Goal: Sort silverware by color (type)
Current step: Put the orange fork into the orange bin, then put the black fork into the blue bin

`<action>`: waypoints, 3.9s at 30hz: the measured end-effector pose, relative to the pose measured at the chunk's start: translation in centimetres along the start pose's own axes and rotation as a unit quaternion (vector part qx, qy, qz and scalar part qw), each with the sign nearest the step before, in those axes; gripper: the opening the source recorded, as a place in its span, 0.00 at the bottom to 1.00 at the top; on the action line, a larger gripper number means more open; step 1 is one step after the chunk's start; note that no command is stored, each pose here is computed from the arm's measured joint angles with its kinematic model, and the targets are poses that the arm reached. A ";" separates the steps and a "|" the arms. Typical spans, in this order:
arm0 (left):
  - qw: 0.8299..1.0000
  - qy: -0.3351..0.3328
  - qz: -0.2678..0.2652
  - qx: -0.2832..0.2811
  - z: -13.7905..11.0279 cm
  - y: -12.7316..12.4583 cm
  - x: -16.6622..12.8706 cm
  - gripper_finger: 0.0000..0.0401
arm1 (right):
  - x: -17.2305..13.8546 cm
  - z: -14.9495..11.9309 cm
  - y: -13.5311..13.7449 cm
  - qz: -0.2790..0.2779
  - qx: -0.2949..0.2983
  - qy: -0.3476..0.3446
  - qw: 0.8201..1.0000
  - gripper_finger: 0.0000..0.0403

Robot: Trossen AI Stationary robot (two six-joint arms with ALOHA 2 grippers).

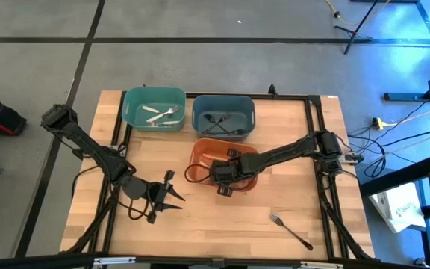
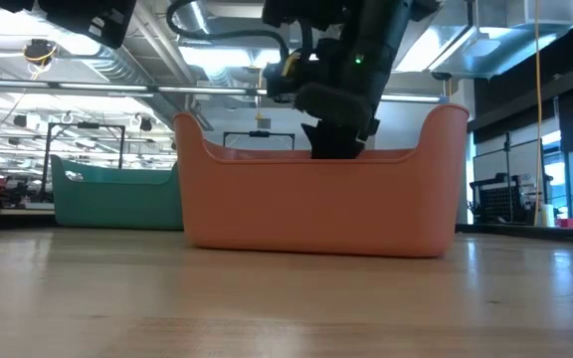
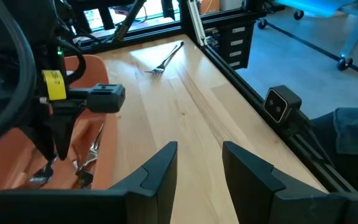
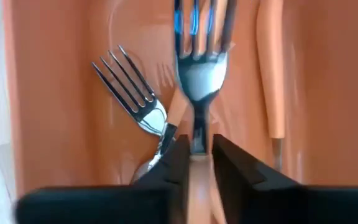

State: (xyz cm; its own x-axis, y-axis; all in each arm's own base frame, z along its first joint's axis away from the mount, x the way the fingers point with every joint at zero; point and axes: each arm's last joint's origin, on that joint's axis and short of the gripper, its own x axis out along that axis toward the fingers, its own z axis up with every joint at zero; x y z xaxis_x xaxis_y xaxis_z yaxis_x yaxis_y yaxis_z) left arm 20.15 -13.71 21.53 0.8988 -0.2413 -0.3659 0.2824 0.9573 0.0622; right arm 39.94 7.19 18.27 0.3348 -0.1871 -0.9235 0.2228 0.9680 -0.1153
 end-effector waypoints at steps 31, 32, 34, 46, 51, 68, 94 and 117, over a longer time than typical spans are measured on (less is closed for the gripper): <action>1.000 0.008 -0.004 -0.021 -0.2 -0.1 0.0 0.31 | -15.1 -16.6 12.3 0.035 0.156 0.140 0.977 0.46; 1.000 0.008 -0.004 -0.022 -0.2 -0.1 0.0 0.31 | -14.4 -17.6 12.4 0.028 0.168 0.169 0.971 0.46; 1.000 0.008 -0.004 -0.022 -0.2 -0.1 0.0 0.31 | -13.0 -19.4 12.7 0.026 0.186 0.208 0.960 0.46; 1.000 0.010 -0.004 -0.022 -0.2 -0.1 -0.1 0.31 | -6.1 -23.2 11.3 0.052 0.217 0.244 0.944 0.41; 1.000 0.011 -0.014 -0.021 -0.2 -0.2 -0.1 0.31 | -6.0 -23.2 11.4 0.061 0.205 0.236 0.948 0.24; 1.000 0.012 -0.017 -0.021 -0.2 -0.2 -0.1 0.31 | -9.3 -19.1 10.7 0.043 0.130 0.176 0.975 0.01; 0.998 0.009 -0.041 -0.047 -0.1 -0.4 -0.1 0.31 | -18.5 1.8 -5.6 -0.085 -0.038 -0.117 0.989 0.01; 0.996 0.016 -0.040 -0.075 -0.3 -0.4 0.0 0.31 | -11.3 6.2 -15.8 -0.125 -0.066 -0.066 0.988 0.01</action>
State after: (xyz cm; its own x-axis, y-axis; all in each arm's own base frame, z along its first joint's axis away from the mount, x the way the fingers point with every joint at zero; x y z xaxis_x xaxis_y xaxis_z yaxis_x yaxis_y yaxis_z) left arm 19.95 -14.04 21.26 0.8637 -0.3142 -0.3940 0.2966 0.9490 -0.1067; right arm 38.26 -7.05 32.79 0.4034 -0.4354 -0.8048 0.1951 0.9002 -0.3892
